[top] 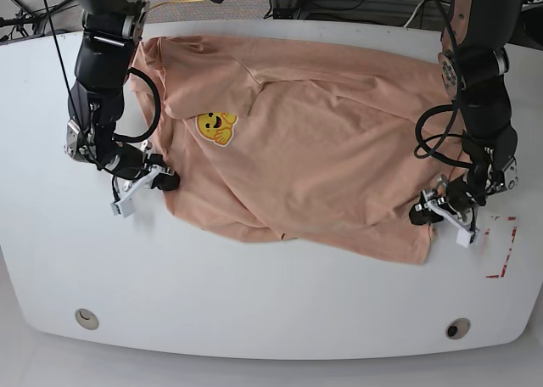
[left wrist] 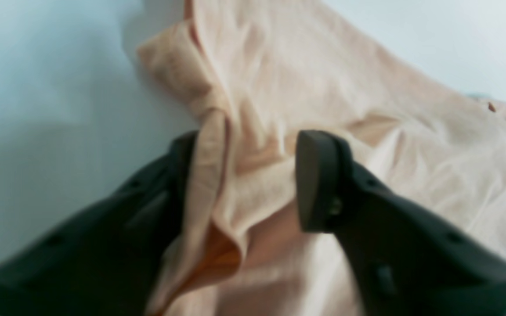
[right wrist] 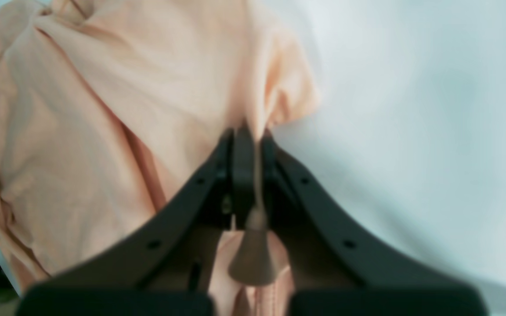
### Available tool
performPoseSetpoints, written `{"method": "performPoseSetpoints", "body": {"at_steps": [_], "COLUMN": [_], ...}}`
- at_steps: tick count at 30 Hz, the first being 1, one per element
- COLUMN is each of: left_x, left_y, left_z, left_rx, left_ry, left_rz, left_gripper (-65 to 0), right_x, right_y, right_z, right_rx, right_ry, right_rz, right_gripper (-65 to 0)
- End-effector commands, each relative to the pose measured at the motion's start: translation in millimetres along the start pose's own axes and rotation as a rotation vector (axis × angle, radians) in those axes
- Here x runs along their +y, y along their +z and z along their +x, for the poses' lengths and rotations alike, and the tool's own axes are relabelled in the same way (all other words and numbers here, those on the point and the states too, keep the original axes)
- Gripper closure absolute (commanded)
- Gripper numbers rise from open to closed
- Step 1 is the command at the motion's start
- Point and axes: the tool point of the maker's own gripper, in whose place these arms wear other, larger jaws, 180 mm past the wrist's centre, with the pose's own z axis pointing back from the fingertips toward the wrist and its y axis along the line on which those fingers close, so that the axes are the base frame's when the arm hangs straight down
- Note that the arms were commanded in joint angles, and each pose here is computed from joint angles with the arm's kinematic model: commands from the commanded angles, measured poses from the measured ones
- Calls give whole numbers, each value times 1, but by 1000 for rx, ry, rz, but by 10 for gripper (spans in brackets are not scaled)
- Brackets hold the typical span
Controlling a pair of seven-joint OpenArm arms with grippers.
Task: Fold the T-shirt properly
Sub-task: 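Move the left gripper down the shirt side and grasp the hem corner, then lift the shirt with both grippers and drag it toward the table edge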
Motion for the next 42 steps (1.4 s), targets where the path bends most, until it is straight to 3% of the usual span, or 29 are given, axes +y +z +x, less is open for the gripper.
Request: {"method": "performPoseSetpoints", "body": {"at_steps": [1, 3, 4, 13, 19, 25, 39, 42], "left_x": [3, 4, 5, 14, -5, -26, -73, -84], "left_y": [4, 4, 5, 16, 41, 52, 101, 127], "left_z": [14, 17, 19, 22, 68, 88, 152, 171], "left_rx": [-17, -38, -46, 2, -58, -78, -268, -341], "left_ry": [-18, -20, -21, -49, -208, -287, -482, -532], "left_rz": [13, 17, 19, 41, 69, 74, 116, 150], "left_gripper": [-85, -4, 0, 0, 0, 0, 0, 0], "right_x": [1, 0, 0, 13, 34, 36, 67, 76], "right_y": [7, 7, 7, 14, 30, 46, 98, 116], "right_z": [20, 21, 21, 48, 82, 115, 225, 250], "right_rx": [-45, -44, -44, -98, -127, -145, -254, -271], "right_ry": [28, 31, 31, 84, 202, 254, 477, 524], "right_rz": [4, 0, 0, 9, 1, -21, -85, -110], "right_gripper": [0, 0, 0, 0, 0, 0, 0, 0]}}
